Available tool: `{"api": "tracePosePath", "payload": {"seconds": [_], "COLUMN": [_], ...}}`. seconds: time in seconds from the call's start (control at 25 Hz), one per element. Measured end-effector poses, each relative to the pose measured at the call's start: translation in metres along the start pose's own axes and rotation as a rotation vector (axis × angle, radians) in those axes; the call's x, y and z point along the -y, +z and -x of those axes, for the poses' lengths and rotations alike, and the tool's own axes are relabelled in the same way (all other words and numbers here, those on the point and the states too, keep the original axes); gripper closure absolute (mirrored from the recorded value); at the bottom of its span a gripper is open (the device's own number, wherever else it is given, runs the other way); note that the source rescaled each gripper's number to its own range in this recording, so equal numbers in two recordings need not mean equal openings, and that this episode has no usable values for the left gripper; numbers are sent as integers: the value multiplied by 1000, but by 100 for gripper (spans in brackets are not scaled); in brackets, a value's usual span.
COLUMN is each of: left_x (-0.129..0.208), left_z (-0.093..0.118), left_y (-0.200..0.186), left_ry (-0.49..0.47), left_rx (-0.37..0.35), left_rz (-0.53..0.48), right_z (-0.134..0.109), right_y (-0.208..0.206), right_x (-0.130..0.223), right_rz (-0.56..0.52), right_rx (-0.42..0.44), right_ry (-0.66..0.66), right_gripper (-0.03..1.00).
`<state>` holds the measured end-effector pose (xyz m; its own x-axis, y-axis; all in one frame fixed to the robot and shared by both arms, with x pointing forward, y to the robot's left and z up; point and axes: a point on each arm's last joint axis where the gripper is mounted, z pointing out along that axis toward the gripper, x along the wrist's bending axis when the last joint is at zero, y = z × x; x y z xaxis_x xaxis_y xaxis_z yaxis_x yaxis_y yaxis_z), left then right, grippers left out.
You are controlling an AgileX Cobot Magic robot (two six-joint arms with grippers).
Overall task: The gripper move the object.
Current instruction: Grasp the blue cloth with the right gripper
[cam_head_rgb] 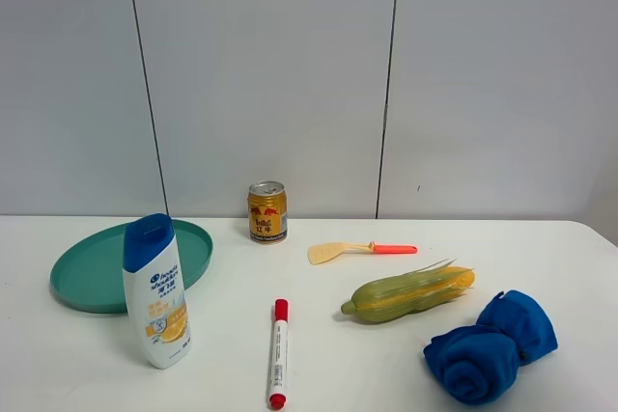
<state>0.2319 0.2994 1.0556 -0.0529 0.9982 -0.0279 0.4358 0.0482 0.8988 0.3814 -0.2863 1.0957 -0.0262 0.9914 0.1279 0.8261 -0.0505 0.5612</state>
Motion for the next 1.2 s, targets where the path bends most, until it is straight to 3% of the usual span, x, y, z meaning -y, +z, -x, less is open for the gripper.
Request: {"api": "tracePosePath", "payload": {"seconds": [0.24, 0.52, 0.88, 1.2], "left_x": [0, 0, 0, 0], "left_z": [0, 0, 0, 0], "left_y": [0, 0, 0, 0], "left_ry": [0, 0, 0, 0], "left_rx": [0, 0, 0, 0], "left_rz": [0, 0, 0, 0], "right_z": [-2, -3, 4, 7], "right_y": [22, 37, 91, 128], "right_x": [-11, -18, -18, -32], "right_rz": [-54, -83, -344, -395], "right_rx": [-40, -47, 41, 75], "right_ry": [109, 333, 511, 587], "right_gripper": [-3, -3, -3, -3]}}
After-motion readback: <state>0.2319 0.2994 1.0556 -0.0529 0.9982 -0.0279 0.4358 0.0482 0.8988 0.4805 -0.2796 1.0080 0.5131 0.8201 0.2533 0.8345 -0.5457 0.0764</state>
